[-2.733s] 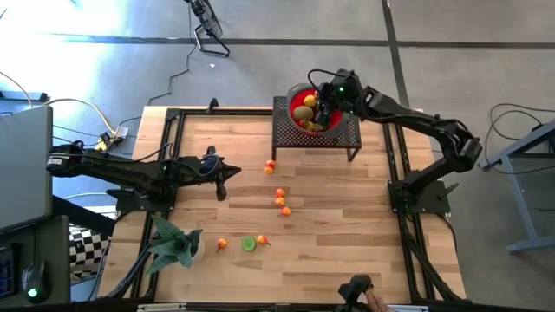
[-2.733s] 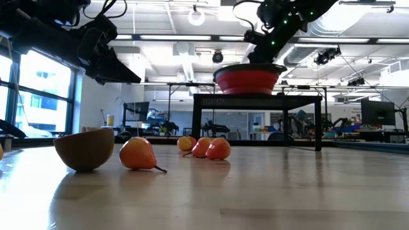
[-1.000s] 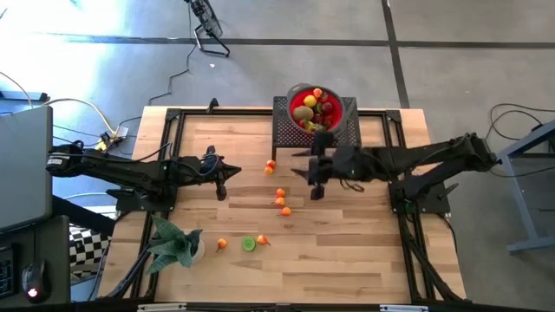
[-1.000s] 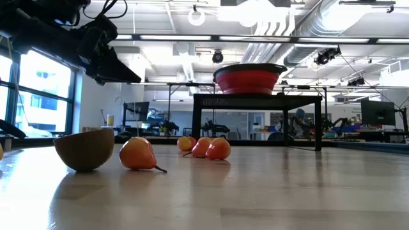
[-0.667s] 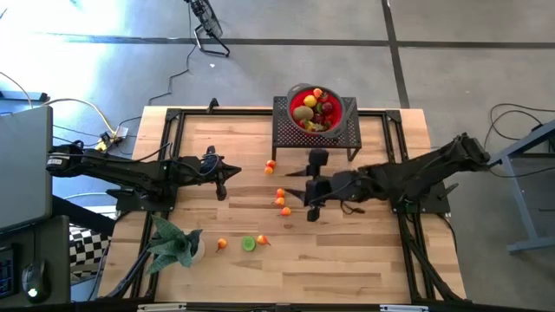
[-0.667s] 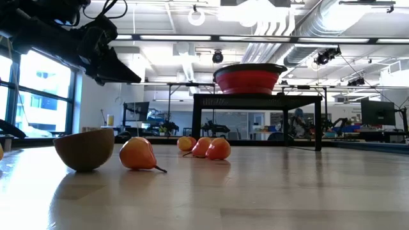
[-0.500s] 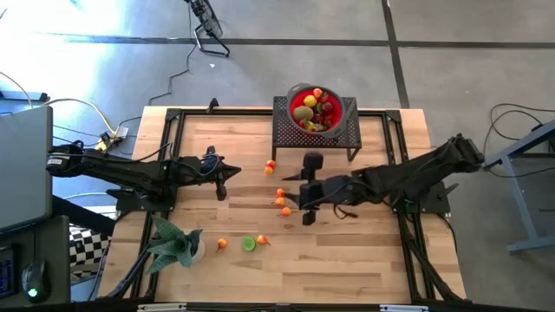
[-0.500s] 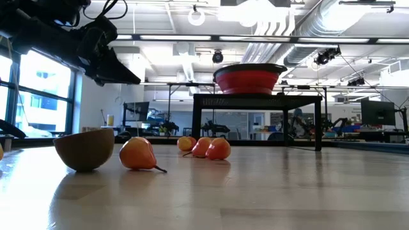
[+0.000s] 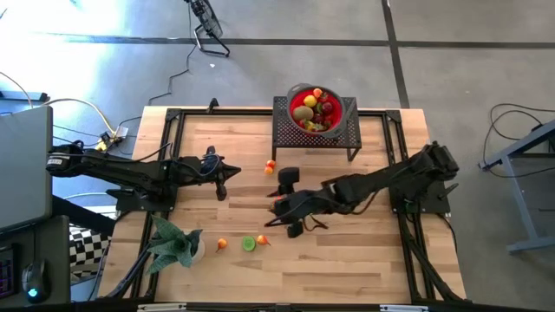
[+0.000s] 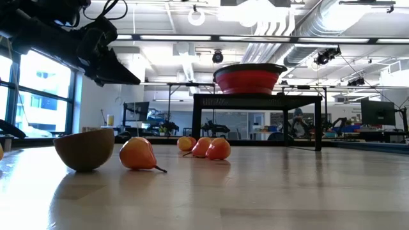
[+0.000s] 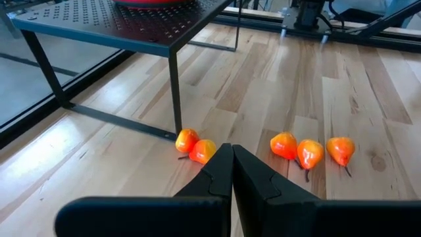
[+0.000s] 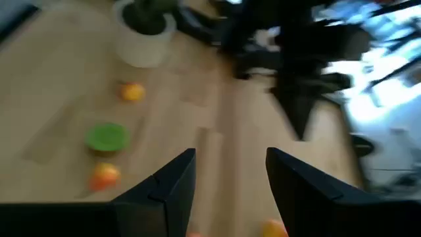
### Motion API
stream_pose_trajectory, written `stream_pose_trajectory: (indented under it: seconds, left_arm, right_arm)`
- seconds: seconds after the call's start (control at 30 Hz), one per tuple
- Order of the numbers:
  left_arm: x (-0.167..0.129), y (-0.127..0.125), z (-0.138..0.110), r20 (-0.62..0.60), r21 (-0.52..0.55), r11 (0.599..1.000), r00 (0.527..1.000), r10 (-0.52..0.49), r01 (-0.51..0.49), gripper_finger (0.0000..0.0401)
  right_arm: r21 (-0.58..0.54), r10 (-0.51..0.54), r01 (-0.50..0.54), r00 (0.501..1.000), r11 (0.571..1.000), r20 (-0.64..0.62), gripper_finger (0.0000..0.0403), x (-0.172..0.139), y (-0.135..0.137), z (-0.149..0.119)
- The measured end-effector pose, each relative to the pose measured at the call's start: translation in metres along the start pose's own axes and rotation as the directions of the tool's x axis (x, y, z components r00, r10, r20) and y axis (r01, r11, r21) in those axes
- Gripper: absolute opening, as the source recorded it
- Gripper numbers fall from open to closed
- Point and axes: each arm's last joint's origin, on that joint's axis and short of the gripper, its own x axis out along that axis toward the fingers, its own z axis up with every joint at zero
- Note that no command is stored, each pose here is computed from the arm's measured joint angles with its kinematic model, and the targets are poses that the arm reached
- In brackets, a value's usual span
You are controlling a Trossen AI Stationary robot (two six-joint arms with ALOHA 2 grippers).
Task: Pick & Place Fruit
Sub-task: Put the pear into the strainer on the shelf
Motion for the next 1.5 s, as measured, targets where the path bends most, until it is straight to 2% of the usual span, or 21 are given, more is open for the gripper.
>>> stream_pose_trajectory:
  seconds: [0.27,0.43,0.67,0.87,1.1,1.5]
  left_arm:
    - [0.0,0.0,-0.002,-0.015,0.005,1.0,1.0,0.006,-0.006,0.0006]
    - [0.0,0.0,-0.003,-0.025,0.008,1.0,1.0,0.008,-0.007,0.0006]
    - [0.0,0.001,-0.005,-0.045,0.015,1.0,0.999,0.01,-0.009,0.0006]
    - [0.0,0.001,-0.005,-0.05,0.016,1.0,0.999,0.01,-0.009,0.0006]
    - [0.0,0.001,-0.005,-0.049,0.016,1.0,0.999,0.009,-0.008,0.0006]
    - [0.0,0.001,-0.006,-0.056,0.018,1.0,0.998,0.008,-0.007,0.0006]
  right_arm:
    - [0.11,0.209,-0.198,0.973,0.974,-0.102,0.0178,0.036,0.002,-0.023]
    - [0.112,0.253,-0.235,0.949,0.966,-0.189,0.0178,0.055,0.005,-0.039]
    - [0.147,0.341,-0.313,0.91,0.938,-0.235,0.0178,0.075,0.007,-0.054]
    - [0.153,0.371,-0.342,0.894,0.927,-0.25,0.0178,0.092,0.016,-0.063]
    - [0.164,0.392,-0.357,0.854,0.92,-0.342,0.0178,0.103,0.024,-0.08]
    - [0.168,0.384,-0.345,0.837,0.923,-0.391,0.0178,0.119,0.03,-0.094]
